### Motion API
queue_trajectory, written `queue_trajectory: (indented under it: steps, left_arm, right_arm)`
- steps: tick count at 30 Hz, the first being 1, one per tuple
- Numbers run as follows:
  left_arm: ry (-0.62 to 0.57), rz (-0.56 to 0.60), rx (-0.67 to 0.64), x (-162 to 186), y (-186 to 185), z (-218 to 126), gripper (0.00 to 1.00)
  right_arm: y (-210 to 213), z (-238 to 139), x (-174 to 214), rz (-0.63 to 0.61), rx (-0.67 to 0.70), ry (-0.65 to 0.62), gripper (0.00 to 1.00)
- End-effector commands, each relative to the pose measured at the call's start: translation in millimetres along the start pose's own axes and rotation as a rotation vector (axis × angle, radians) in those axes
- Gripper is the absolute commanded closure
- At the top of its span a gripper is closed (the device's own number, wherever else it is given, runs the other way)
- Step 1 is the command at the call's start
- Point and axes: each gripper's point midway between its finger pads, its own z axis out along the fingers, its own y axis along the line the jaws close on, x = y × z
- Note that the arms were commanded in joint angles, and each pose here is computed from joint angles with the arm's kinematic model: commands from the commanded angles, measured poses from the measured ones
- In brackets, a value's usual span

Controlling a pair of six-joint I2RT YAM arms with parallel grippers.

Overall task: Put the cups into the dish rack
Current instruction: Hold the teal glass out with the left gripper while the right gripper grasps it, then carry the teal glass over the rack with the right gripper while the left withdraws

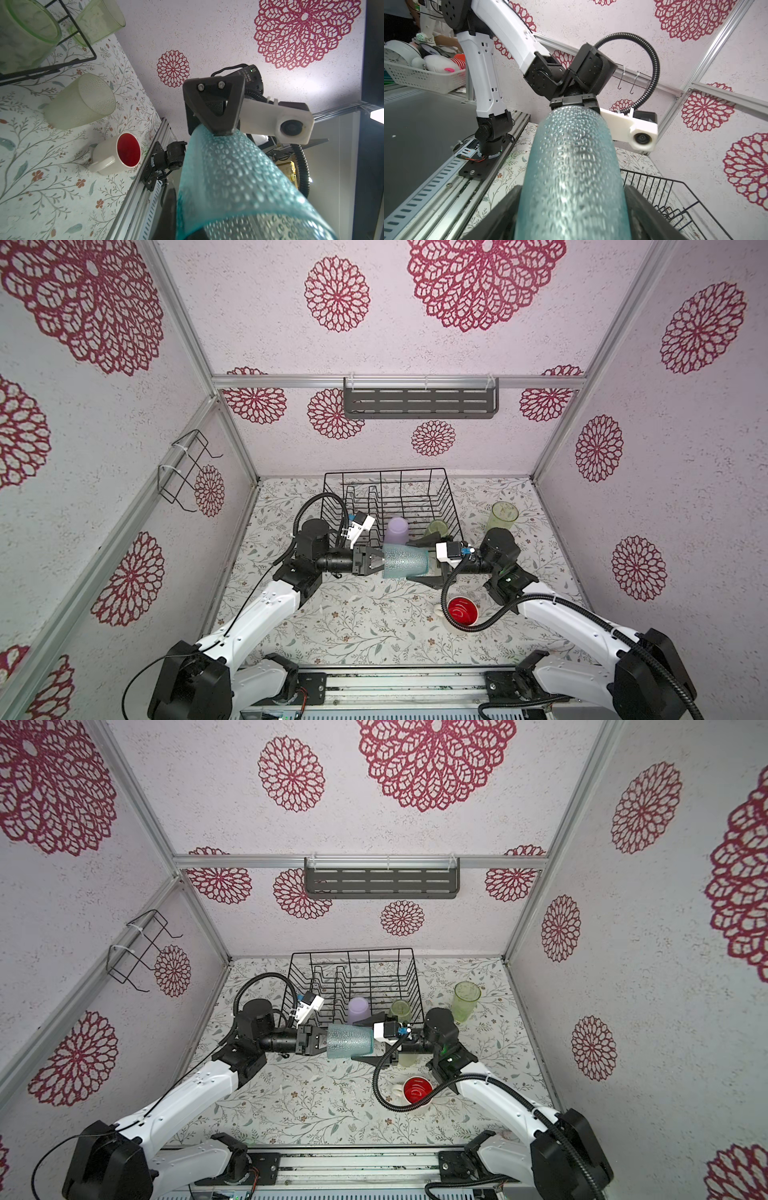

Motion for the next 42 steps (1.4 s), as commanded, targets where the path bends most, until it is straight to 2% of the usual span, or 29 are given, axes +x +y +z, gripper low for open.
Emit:
queue_trajectory:
  steps: [1, 7, 15, 16, 18, 21, 26, 29, 34, 37, 42]
  left_arm:
    - [0.0, 0.03, 0.052, -2, -11, 7, 0.99]
    - [0.013, 0.024, 0.071, -2, -13, 14, 0.98]
    - [0.006, 0.008, 0.048, -3, -7, 14, 0.89]
    - [0.0, 0.014, 0.043, -3, -7, 14, 0.84]
    - [-0.011, 0.014, 0.023, -5, -3, 13, 0.66]
    - [-0.037, -0.017, -0.008, -13, 4, 5, 0.65]
    - [-0.121, -0.032, -0.056, -26, 17, -13, 0.59]
    - [-0.185, -0.077, -0.09, -36, 27, -28, 0.49]
    - [-0.344, -0.003, -0.298, -47, 44, -60, 0.49]
    - [-0.381, 0.036, -0.439, -46, 47, -78, 0.49]
    - [-0.421, 0.042, -0.516, -46, 50, -92, 0.49]
  right_arm:
    - [-7, -2, -24, -0.063, 0.049, -0.091, 0.21]
    - [-9, 1, -34, -0.07, 0.028, -0.153, 0.31]
    - [-12, 1, -35, -0.062, 0.033, -0.162, 0.31]
    - [-12, 1, -35, -0.06, 0.034, -0.161, 0.32]
    - [-14, 1, -33, -0.057, 0.043, -0.152, 0.32]
    - [-22, -1, -29, -0.053, 0.087, -0.125, 0.32]
    - [-48, -7, -19, 0.021, 0.17, -0.042, 0.35]
    - [-66, -15, -10, 0.077, 0.246, 0.023, 0.35]
    - [-101, -34, 11, 0.254, 0.371, 0.147, 0.36]
    - [-120, -45, 26, 0.312, 0.471, 0.208, 0.39]
    - [-156, -62, 63, 0.423, 0.661, 0.402, 0.43]
